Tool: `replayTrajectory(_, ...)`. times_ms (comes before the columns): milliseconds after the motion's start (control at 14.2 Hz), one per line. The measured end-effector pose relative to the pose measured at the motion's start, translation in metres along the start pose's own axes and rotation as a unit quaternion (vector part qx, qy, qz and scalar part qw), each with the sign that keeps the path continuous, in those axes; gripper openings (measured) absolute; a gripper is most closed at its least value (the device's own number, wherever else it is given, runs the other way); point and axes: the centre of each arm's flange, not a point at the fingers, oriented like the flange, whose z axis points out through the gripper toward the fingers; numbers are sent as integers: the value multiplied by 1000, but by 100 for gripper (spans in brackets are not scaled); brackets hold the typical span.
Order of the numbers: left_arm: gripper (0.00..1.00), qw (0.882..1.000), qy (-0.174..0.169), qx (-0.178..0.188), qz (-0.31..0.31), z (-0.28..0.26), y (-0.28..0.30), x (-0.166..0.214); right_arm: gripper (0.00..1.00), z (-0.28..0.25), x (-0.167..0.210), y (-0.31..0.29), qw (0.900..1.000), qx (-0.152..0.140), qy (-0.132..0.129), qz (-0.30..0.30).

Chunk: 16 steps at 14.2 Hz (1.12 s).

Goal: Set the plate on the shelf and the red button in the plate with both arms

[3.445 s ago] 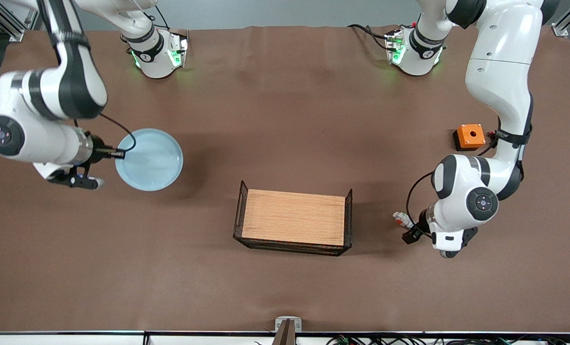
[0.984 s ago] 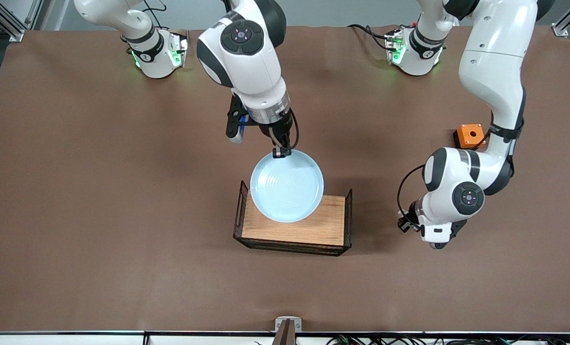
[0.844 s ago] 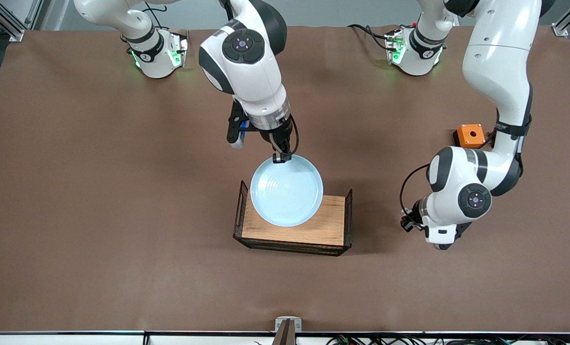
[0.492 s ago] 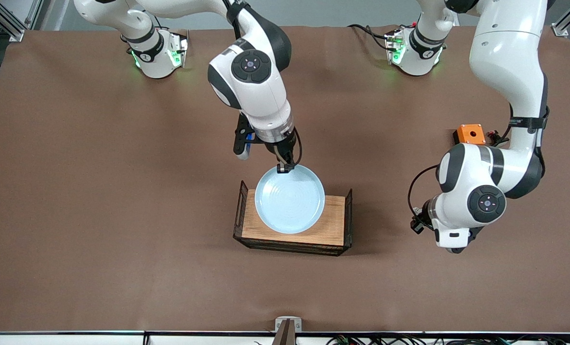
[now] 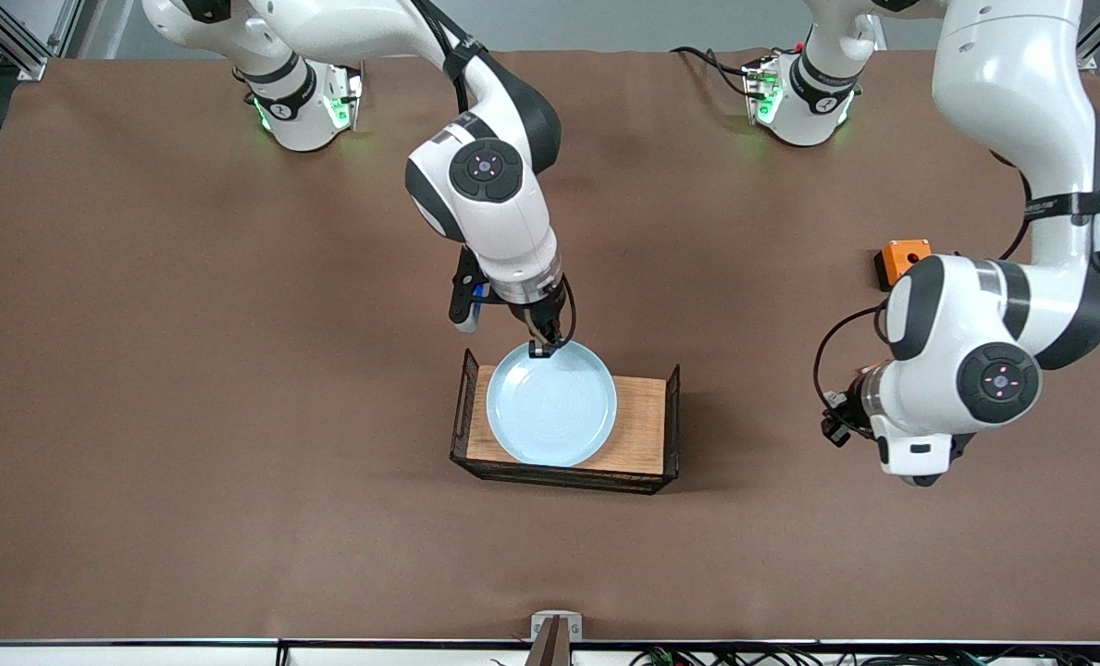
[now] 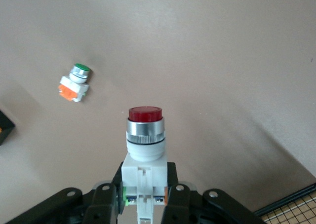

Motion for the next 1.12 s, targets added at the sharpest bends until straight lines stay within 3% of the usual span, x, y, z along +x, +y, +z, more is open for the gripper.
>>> replayTrajectory(352, 33, 1000, -1, -1, -5, -27, -12, 0, 7, 11, 0, -1, 1000, 2, -1, 0)
replayTrajectory(492, 33, 1000, 0, -2, -5, -47, -16, -2, 14, 13, 2, -3, 1000, 3, -1, 2)
replayTrajectory(703, 33, 1000, -1, 0, -1, -76, -21, -12, 16, 14, 3, -5, 1000, 4, -1, 3)
replayTrajectory(1125, 33, 999, 9, -8, 35, -102, 3, -61, 75, 12, 11, -17, 1000, 14, -8, 12)
